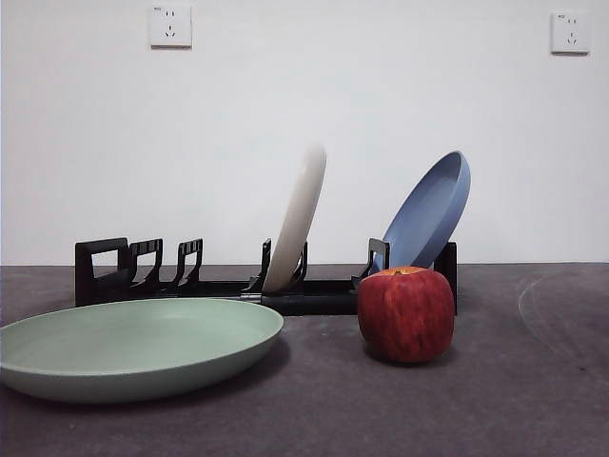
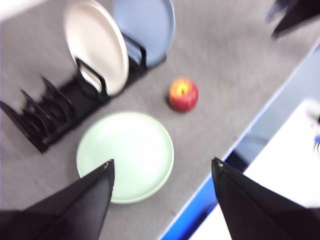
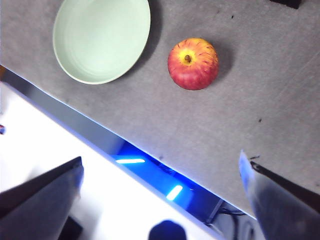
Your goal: Take the green plate from the plate rack,put the plate on the table,take the apple from the table,put the apple in the plate
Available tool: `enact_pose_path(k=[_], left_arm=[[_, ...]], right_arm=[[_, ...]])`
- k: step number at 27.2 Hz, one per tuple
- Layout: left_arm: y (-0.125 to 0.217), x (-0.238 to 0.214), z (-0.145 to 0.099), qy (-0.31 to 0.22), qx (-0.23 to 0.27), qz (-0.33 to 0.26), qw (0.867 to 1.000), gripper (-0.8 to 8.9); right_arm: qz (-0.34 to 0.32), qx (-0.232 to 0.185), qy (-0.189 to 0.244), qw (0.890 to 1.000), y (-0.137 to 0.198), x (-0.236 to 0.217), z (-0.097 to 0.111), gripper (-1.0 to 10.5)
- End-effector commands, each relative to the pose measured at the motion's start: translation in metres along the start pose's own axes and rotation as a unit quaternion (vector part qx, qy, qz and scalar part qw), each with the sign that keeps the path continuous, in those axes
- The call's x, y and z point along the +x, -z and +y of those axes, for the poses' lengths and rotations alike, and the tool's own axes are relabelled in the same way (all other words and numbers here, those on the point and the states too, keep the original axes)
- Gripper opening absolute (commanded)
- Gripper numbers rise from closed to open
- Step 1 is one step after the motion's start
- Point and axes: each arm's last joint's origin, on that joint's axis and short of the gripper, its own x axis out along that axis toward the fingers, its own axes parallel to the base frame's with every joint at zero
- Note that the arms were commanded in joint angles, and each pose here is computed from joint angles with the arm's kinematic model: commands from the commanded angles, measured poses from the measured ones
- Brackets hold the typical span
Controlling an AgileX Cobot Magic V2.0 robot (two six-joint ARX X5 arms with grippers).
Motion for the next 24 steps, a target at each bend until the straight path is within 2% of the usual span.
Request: enact_pose_path(k=[1,5,11,24], left_arm=[[0.01,-0.016,0.003,0.005,-0.008,-0.028,1.0,3.14],[0.023,-0.035,0.006,0.024,-0.016,-0.061,0.998,3.14],[0.033,-0.048,0.008,0.04,-0.027,-0.083,0.995,3.14],[0.033,-0.048,0.009,0.04,-0.026,-0.083,0.995,3.14]], right_arm=[[0.006,0.005,0.028,1.0,0.0,0.007,0.007,5.4],[-0.003,-0.002,0.071,0.997,-0.001,0.022,0.017,5.4],[-0.02,-0.019,0.062,0.998,-0.007,0.057,0.027,5.4],[0.014,-0.012,0.1,0.995,-0.048,0.161,0.018,5.4]])
